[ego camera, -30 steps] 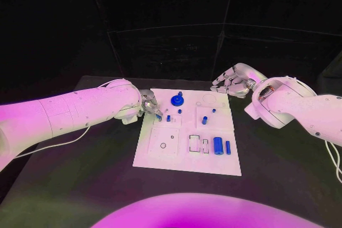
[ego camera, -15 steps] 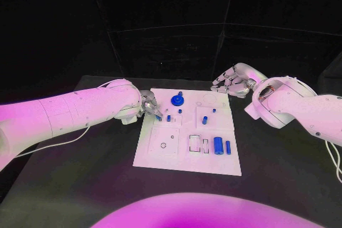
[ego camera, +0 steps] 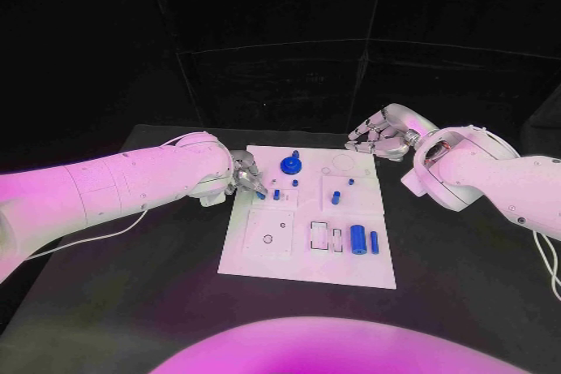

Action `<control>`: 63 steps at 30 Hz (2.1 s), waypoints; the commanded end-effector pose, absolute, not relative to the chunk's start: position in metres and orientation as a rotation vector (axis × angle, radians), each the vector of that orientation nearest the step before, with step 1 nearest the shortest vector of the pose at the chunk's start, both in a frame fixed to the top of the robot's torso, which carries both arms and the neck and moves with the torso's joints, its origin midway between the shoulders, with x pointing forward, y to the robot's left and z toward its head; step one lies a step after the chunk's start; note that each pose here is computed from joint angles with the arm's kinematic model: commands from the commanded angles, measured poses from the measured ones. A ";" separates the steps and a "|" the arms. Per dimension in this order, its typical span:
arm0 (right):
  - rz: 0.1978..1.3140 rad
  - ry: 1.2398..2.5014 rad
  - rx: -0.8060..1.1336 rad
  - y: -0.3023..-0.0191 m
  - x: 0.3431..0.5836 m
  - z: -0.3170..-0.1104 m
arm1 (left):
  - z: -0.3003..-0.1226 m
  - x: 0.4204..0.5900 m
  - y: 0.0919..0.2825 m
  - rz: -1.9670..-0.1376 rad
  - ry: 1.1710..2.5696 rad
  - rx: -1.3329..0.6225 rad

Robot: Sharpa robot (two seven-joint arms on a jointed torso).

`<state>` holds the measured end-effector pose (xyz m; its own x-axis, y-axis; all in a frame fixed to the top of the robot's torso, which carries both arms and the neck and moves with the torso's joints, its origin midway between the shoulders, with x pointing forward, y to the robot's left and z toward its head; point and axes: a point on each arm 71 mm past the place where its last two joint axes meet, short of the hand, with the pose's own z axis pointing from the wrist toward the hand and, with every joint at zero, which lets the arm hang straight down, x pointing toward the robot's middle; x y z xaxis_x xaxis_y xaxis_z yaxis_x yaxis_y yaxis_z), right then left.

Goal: Assemble the parts on the task board

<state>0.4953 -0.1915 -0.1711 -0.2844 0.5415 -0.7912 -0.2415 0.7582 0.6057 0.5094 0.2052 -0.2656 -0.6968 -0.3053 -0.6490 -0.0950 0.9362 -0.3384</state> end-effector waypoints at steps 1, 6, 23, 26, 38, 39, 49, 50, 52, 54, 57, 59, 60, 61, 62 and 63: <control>0.780 1.692 0.229 -0.190 0.495 -0.169 | -0.267 0.508 0.205 -0.353 2.338 -0.272; 0.781 1.693 0.228 -0.190 0.495 -0.169 | -0.267 0.508 0.204 -0.350 2.339 -0.273; 0.781 1.698 0.227 -0.190 0.495 -0.170 | -0.268 0.505 0.202 -0.352 2.358 -0.259; 0.781 1.698 0.227 -0.190 0.495 -0.170 | -0.269 0.505 0.202 -0.347 2.360 -0.260; 0.781 1.698 0.227 -0.189 0.496 -0.170 | -0.269 0.511 0.206 -0.314 2.335 -0.297; 0.781 1.698 0.227 -0.189 0.496 -0.170 | -0.269 0.511 0.206 -0.313 2.335 -0.297; 0.781 1.699 0.227 -0.189 0.496 -0.170 | -0.270 0.512 0.203 -0.307 2.346 -0.290; 0.781 1.699 0.227 -0.189 0.496 -0.170 | -0.270 0.512 0.203 -0.307 2.346 -0.291; 0.781 1.699 0.227 -0.189 0.496 -0.170 | -0.271 0.513 0.203 -0.306 2.346 -0.291; 0.781 1.700 0.227 -0.189 0.496 -0.170 | -0.271 0.513 0.203 -0.307 2.348 -0.290; 0.781 1.700 0.227 -0.189 0.496 -0.170 | -0.271 0.512 0.203 -0.309 2.351 -0.290; 0.781 1.700 0.227 -0.189 0.496 -0.170 | -0.271 0.512 0.203 -0.310 2.351 -0.290; 0.781 1.700 0.227 -0.189 0.496 -0.170 | -0.271 0.512 0.203 -0.312 2.350 -0.290; 0.781 1.700 0.227 -0.189 0.496 -0.170 | -0.271 0.512 0.203 -0.313 2.347 -0.292; 0.781 1.700 0.227 -0.189 0.496 -0.170 | -0.271 0.512 0.203 -0.315 2.345 -0.294; 0.781 1.699 0.227 -0.189 0.496 -0.170 | -0.270 0.511 0.204 -0.318 2.341 -0.299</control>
